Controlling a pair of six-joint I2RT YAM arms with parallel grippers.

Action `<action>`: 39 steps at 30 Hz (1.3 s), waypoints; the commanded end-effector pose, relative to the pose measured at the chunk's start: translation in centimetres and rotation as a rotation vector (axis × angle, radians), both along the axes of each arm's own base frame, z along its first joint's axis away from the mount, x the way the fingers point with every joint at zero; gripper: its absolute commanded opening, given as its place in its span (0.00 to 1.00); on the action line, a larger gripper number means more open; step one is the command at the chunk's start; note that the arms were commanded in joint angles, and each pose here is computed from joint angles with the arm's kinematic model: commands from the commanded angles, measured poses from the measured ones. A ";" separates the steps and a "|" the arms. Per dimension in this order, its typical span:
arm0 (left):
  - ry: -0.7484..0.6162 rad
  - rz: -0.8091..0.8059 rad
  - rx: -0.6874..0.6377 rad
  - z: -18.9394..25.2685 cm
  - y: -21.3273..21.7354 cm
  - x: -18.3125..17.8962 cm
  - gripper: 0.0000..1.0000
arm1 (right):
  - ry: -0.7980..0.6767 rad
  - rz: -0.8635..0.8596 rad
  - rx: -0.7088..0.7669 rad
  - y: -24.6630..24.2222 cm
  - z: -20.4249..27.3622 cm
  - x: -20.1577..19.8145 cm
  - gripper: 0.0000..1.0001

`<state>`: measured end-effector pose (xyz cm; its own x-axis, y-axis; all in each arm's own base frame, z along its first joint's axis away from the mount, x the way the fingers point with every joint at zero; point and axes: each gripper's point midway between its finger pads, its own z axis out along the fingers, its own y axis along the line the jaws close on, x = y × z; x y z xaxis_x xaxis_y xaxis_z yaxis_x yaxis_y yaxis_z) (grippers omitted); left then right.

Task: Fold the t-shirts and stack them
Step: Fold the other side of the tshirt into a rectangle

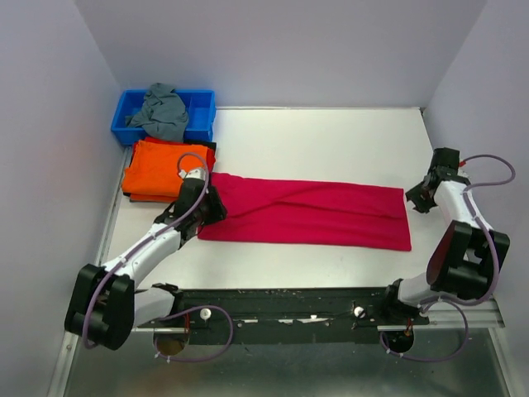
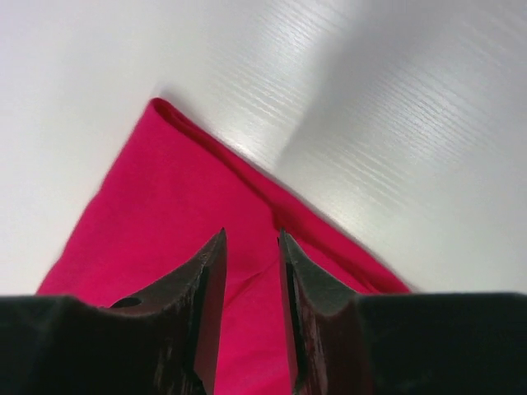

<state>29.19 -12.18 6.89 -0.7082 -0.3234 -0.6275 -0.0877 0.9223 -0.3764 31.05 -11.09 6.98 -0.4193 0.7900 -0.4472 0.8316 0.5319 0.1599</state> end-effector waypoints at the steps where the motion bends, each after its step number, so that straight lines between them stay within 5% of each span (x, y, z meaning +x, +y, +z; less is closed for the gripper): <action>1: -0.072 0.021 -0.015 3.2 0.4 -0.1 0.63 | -0.130 0.077 -0.056 0.5 3.0 1.1 0.37; 12: -0.148 0.084 -0.058 6.7 -0.1 5.1 0.63 | -0.348 0.739 0.227 20.9 4.9 5.7 0.37; 19: -0.091 0.159 -0.030 6.4 0.0 10.6 0.60 | -0.420 1.005 0.346 31.7 6.2 7.7 0.39; 29: 0.008 0.169 -0.094 2.3 -0.9 13.1 0.22 | -0.456 1.156 0.495 43.2 4.4 10.8 0.40; 39: 0.194 0.255 -0.083 -3.1 0.6 13.7 0.11 | -0.399 1.202 0.529 48.5 0.9 12.2 0.40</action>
<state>42.19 -12.44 4.86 -0.6944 -0.5002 -0.5173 -0.3142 0.8575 -0.4074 42.89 35.70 8.50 -0.8674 0.1569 -0.4723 -0.2361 0.7057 0.6680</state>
